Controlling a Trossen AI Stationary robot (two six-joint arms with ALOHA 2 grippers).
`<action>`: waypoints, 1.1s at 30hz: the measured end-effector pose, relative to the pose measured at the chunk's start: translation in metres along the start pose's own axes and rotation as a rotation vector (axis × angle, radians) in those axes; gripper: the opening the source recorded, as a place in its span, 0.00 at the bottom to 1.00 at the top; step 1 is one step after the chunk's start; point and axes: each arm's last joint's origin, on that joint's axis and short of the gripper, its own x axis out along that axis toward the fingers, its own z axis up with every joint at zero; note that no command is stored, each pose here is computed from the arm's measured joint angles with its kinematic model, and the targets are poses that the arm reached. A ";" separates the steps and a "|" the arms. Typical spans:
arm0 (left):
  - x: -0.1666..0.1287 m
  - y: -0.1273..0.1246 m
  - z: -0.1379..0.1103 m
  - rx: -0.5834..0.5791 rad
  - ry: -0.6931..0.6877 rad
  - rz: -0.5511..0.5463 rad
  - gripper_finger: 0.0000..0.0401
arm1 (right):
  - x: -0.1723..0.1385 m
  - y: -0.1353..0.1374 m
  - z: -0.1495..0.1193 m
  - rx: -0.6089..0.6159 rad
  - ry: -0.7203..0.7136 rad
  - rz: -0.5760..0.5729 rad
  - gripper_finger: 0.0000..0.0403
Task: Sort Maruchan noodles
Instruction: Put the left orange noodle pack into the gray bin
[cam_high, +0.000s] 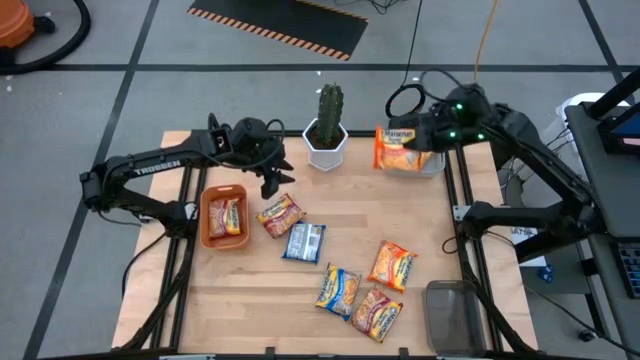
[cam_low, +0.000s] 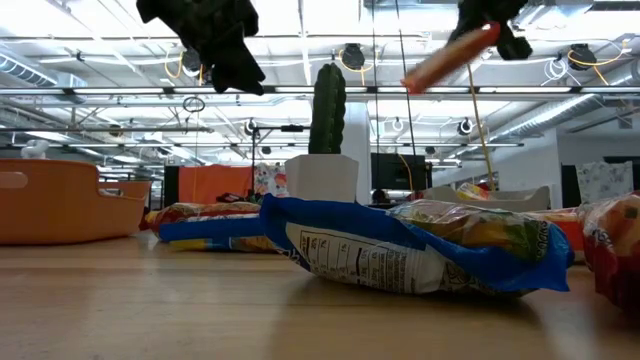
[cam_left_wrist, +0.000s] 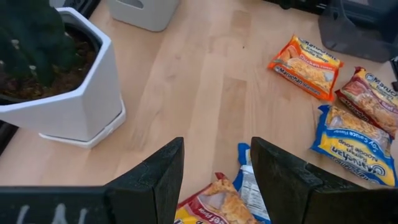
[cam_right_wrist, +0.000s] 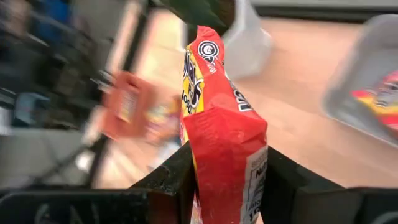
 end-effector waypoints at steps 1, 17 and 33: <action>0.000 0.001 0.000 -0.004 -0.001 0.003 0.48 | 0.003 -0.004 0.003 -0.020 0.013 -0.024 0.29; -0.001 0.005 0.005 -0.249 -0.066 0.155 0.48 | 0.053 -0.081 0.058 -0.218 0.235 -0.154 0.29; 0.009 -0.026 0.006 -0.368 -0.089 0.262 0.48 | 0.064 -0.134 0.075 -0.434 0.387 -0.353 0.29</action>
